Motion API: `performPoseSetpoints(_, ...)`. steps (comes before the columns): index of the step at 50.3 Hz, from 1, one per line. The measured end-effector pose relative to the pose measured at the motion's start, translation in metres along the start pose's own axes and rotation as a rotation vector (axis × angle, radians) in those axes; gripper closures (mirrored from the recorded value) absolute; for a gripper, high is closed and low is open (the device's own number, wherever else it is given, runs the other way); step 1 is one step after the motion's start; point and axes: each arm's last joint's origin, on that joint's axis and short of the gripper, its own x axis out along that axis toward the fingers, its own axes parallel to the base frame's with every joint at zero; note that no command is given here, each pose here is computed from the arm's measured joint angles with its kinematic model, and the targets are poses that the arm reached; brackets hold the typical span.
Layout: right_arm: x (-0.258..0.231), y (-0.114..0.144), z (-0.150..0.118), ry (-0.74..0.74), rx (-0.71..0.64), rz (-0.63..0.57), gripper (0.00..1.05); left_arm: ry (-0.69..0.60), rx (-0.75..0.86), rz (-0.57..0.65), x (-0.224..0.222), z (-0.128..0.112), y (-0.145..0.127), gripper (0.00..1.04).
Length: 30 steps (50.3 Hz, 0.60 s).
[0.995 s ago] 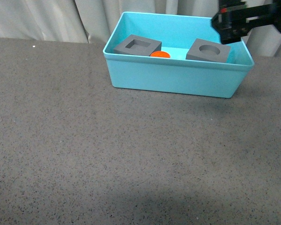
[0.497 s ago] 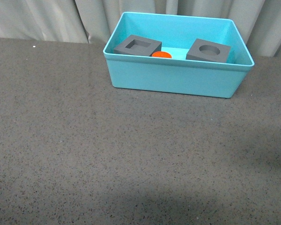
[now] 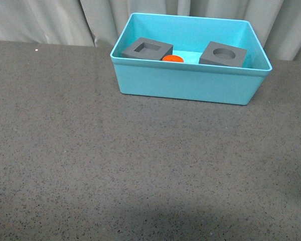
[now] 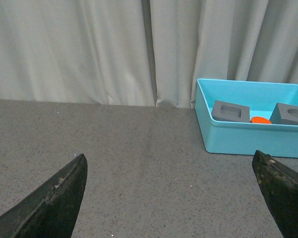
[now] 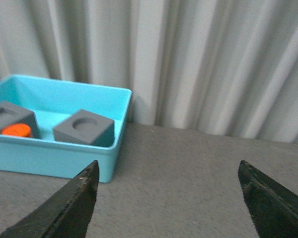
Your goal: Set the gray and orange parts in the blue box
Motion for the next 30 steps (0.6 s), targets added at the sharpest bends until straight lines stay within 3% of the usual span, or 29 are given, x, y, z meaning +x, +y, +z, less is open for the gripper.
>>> performPoseSetpoints(7, -0.006, -0.003, 0.0, -0.01, 0.063, 0.024, 0.45, 0.0, 0.0, 0.002, 0.0, 0.0, 0.0, 0.07)
performPoseSetpoints(20, -0.025, -0.004, 0.0, -0.012, 0.093, 0.031, 1.04, 0.0, 0.0, 0.001, 0.0, 0.0, 0.0, 0.07)
performPoseSetpoints(30, -0.034, -0.005, 0.003, -0.02, 0.094, 0.031, 1.04, 0.0, 0.0, 0.001, 0.0, 0.0, 0.0, 0.07)
